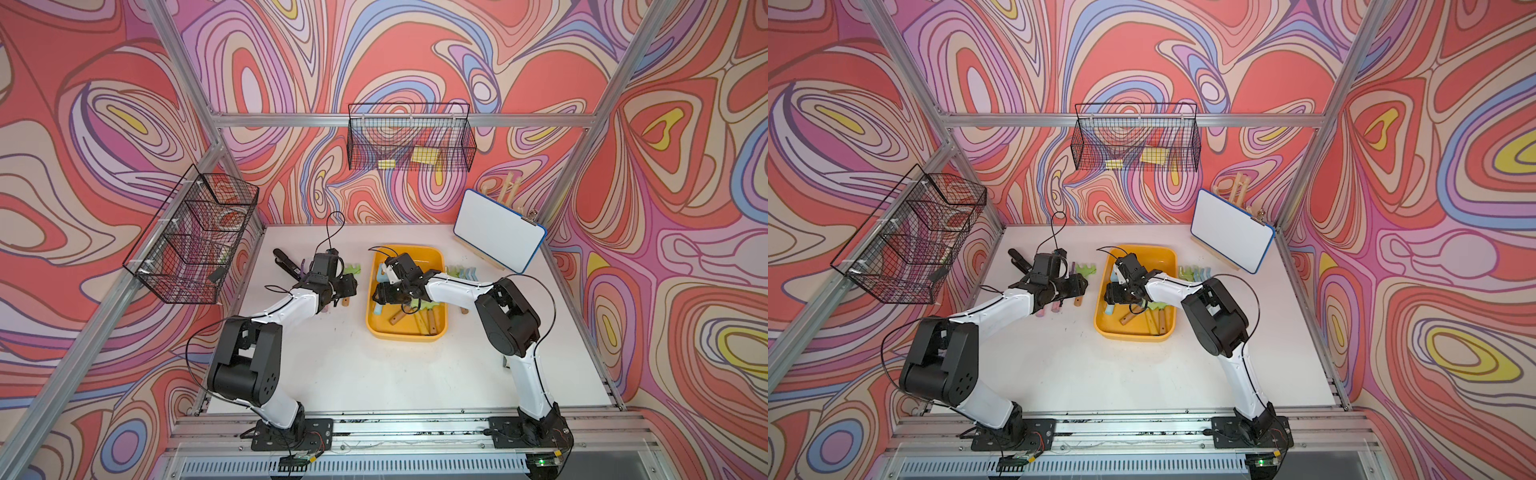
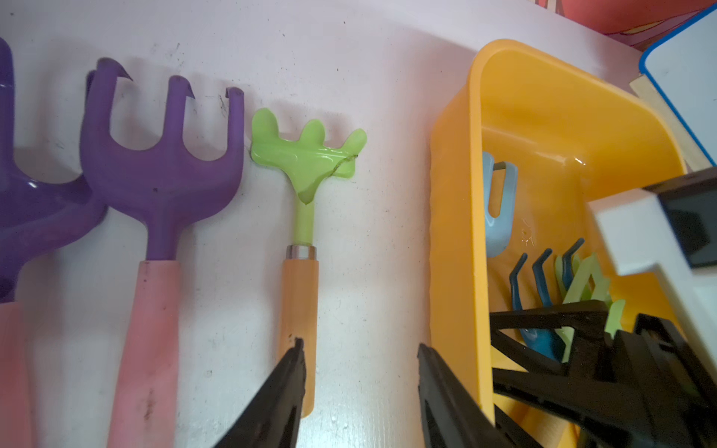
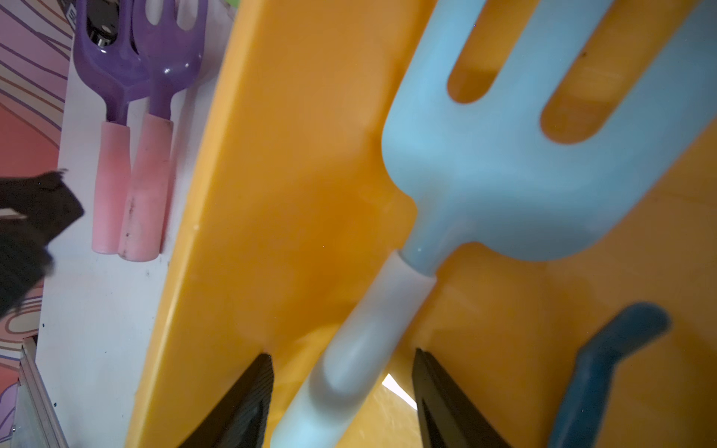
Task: Take the hand rake out of the storage box
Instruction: Pick up the rake from the storage box.
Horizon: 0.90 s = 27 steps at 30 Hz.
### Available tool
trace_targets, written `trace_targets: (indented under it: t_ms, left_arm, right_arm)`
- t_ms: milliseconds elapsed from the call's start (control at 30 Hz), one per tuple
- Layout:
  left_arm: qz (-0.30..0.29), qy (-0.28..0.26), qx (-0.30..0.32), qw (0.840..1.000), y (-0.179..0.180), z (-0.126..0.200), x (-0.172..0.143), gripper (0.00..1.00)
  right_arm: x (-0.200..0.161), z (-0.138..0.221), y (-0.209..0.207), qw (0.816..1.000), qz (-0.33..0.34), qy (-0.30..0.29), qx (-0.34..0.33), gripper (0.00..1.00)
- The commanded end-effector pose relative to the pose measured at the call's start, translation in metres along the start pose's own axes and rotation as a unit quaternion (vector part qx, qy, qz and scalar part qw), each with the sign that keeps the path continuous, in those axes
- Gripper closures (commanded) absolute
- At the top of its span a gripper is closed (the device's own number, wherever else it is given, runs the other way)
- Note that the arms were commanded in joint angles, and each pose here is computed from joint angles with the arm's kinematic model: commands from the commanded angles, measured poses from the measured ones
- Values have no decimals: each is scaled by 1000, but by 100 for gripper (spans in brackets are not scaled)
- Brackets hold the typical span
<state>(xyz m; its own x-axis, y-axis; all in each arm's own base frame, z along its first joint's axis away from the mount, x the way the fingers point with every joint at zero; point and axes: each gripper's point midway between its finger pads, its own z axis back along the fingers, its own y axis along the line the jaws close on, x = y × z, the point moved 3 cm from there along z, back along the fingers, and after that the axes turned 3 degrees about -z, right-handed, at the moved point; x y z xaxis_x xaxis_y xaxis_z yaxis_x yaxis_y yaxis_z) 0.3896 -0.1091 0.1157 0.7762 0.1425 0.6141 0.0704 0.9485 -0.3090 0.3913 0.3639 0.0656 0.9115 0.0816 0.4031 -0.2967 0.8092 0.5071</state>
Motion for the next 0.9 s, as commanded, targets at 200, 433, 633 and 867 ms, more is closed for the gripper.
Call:
trace_targets:
  t_ms: [200,433,633,867]
  left_arm:
    - [-9,0,-6,1000,-7,-3,3,48]
    - [-11,-6,-6,1000,-8,2,5,48]
    - [-11,-5,-9,1000,-10,1,5,48]
    - [-12,-6,-8,1000,-10,3,6,48]
  right_arm:
    - [-7,-26,-9,1000,-6,20,-11,45]
    - [-12,-30,-15,1000,-7,21,-19,60]
    - [-2,-9,-9,1000,4,-8,-24,75]
    - [17,33,8,998,26,-55,-29,82]
